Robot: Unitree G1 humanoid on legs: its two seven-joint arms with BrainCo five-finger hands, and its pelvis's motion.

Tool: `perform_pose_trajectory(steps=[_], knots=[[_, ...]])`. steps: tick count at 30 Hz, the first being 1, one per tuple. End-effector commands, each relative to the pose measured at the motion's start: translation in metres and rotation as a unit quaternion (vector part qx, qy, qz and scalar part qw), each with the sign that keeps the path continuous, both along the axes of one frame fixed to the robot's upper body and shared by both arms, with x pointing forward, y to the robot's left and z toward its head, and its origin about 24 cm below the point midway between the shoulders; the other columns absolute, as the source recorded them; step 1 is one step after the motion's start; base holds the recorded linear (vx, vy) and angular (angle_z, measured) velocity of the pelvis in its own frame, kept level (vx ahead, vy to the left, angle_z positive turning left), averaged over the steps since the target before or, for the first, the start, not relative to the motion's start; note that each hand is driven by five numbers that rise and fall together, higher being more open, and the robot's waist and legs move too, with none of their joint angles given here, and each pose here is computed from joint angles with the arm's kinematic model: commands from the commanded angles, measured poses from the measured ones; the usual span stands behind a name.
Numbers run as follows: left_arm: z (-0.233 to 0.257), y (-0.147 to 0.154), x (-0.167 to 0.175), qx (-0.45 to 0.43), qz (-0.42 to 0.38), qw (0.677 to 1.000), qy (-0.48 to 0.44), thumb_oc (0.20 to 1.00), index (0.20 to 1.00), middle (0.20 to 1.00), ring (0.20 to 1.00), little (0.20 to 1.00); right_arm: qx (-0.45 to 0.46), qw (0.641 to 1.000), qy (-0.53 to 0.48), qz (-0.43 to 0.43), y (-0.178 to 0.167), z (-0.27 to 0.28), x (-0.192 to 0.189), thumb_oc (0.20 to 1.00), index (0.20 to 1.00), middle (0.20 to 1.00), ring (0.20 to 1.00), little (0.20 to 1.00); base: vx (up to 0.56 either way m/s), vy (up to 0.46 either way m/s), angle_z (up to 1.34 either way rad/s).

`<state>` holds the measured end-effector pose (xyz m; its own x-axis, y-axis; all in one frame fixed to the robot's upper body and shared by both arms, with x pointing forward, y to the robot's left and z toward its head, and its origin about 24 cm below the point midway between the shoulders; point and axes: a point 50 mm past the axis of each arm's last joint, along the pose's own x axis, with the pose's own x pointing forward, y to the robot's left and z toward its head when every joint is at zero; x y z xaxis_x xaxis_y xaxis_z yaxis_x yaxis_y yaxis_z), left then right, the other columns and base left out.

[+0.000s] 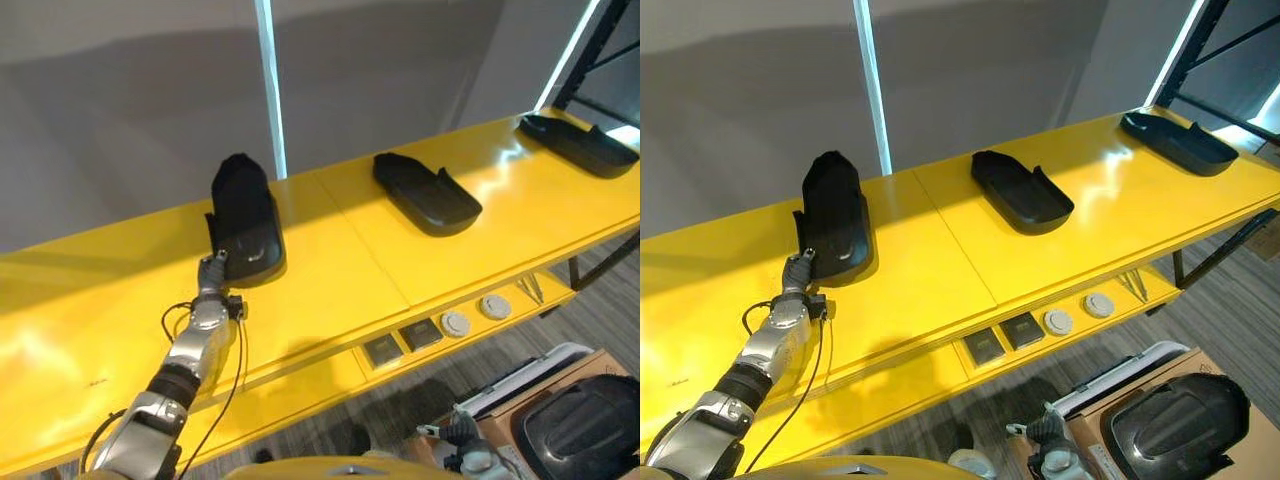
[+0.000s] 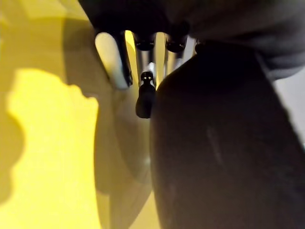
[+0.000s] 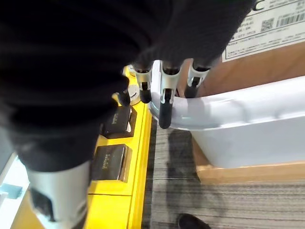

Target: Move parts from the plastic box to the shelf.

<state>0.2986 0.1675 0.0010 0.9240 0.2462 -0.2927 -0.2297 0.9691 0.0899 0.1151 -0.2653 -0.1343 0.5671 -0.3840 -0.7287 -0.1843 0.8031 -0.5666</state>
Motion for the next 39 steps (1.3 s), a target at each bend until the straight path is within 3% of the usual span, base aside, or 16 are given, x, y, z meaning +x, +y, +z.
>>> perform_pose_trajectory(steps=[1,9,12,16,22,24,29,39], knots=[[-0.059,-0.021,-0.046,-0.063,-0.040,0.988,0.136,0.200,0.200,0.200,0.200,0.200,0.032,0.999,0.028,0.005,0.021,-0.009,-0.004,1.000,1.000,1.000,1.000,1.000,-0.02,0.018,0.04],[-0.075,-0.021,-0.083,-0.169,-0.085,0.965,0.180,0.200,0.200,0.200,0.200,0.200,0.028,0.999,0.016,-0.002,0.016,-0.005,0.001,1.000,1.000,1.000,1.000,1.000,-0.04,0.023,0.08],[-0.087,-0.026,-0.098,-0.249,-0.075,0.936,0.238,0.200,0.200,0.200,0.200,0.200,0.026,1.000,0.002,-0.001,0.012,0.000,0.009,1.000,1.000,1.000,1.000,1.000,-0.10,0.024,0.04],[-0.097,-0.025,-0.111,-0.258,-0.086,0.922,0.275,0.200,0.200,0.200,0.200,0.200,0.032,0.999,-0.006,0.004,0.016,0.002,0.014,1.000,1.000,1.000,1.000,1.000,0.01,-0.003,0.08],[-0.092,-0.011,-0.110,-0.179,-0.134,0.939,0.260,0.200,0.200,0.200,0.200,0.200,0.036,0.999,-0.006,0.013,0.017,0.004,0.015,1.000,1.000,1.000,1.000,1.000,0.05,-0.016,0.07],[-0.055,0.001,-0.079,-0.095,-0.174,0.967,0.159,0.200,0.200,0.200,0.200,0.200,0.037,0.999,-0.005,0.008,0.015,0.006,0.015,1.000,1.000,1.000,1.000,1.000,0.06,-0.021,-0.03],[0.001,0.000,-0.044,0.010,-0.233,0.971,0.059,0.200,0.200,0.200,0.200,0.200,0.035,0.999,0.001,0.009,0.009,0.004,0.011,1.000,1.000,1.000,1.000,1.000,0.01,-0.001,-0.01],[-0.001,0.007,-0.042,0.047,-0.216,0.972,0.086,0.200,0.200,0.200,0.200,0.200,0.025,1.000,0.009,-0.002,0.003,0.001,0.002,1.000,1.000,1.000,1.000,1.000,0.01,0.004,-0.04]])
